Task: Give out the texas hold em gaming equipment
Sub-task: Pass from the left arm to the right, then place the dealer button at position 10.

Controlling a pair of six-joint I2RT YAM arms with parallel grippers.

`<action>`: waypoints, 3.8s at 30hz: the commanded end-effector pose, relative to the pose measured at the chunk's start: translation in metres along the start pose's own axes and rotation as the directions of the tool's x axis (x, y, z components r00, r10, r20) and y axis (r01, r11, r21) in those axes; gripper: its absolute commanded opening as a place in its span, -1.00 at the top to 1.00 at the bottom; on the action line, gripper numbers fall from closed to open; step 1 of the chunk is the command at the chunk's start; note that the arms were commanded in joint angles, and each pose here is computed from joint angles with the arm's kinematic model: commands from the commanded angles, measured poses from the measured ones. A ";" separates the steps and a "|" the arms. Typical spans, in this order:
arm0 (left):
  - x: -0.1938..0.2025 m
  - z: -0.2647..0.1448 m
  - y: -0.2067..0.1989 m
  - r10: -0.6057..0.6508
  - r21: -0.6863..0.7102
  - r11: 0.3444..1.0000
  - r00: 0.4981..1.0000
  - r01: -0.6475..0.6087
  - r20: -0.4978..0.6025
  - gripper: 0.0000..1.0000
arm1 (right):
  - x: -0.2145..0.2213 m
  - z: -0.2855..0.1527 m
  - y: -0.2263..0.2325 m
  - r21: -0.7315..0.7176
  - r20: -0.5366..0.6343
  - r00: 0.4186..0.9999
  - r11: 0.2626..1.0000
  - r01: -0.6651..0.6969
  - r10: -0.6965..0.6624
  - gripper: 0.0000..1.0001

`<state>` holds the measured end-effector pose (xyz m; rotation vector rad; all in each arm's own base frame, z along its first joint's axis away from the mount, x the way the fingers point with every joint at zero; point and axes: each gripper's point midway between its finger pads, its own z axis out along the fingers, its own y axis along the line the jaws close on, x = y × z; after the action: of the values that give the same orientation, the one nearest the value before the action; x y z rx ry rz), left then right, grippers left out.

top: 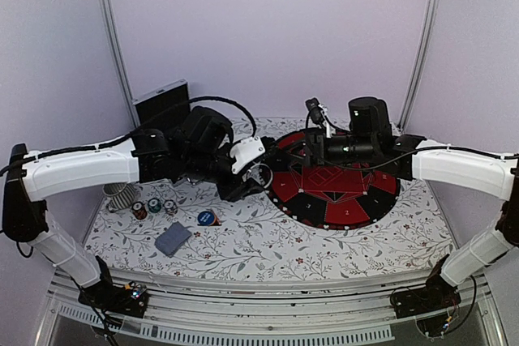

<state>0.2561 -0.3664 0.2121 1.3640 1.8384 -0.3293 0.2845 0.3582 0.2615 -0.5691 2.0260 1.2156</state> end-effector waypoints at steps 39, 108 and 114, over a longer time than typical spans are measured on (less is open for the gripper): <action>-0.016 -0.004 0.007 0.117 -0.131 0.985 0.992 -0.110 0.047 -0.21 | 0.027 0.050 0.015 -0.149 -0.111 0.988 0.981 -0.121 0.105 0.95; 0.001 0.066 0.035 -0.414 -0.197 0.864 0.877 0.463 0.245 -0.96 | 0.086 -0.195 -0.410 0.547 0.296 0.754 0.543 -0.637 0.587 -0.07; 0.001 0.066 0.035 -0.415 -0.201 0.862 0.876 0.465 0.245 -0.96 | 0.070 -0.225 -0.401 0.656 0.326 0.796 0.483 -0.579 0.510 -0.32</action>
<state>0.3178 -0.3879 0.1741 0.6800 1.9447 -0.4326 0.4413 -0.0031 0.0361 0.5443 2.4303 0.7887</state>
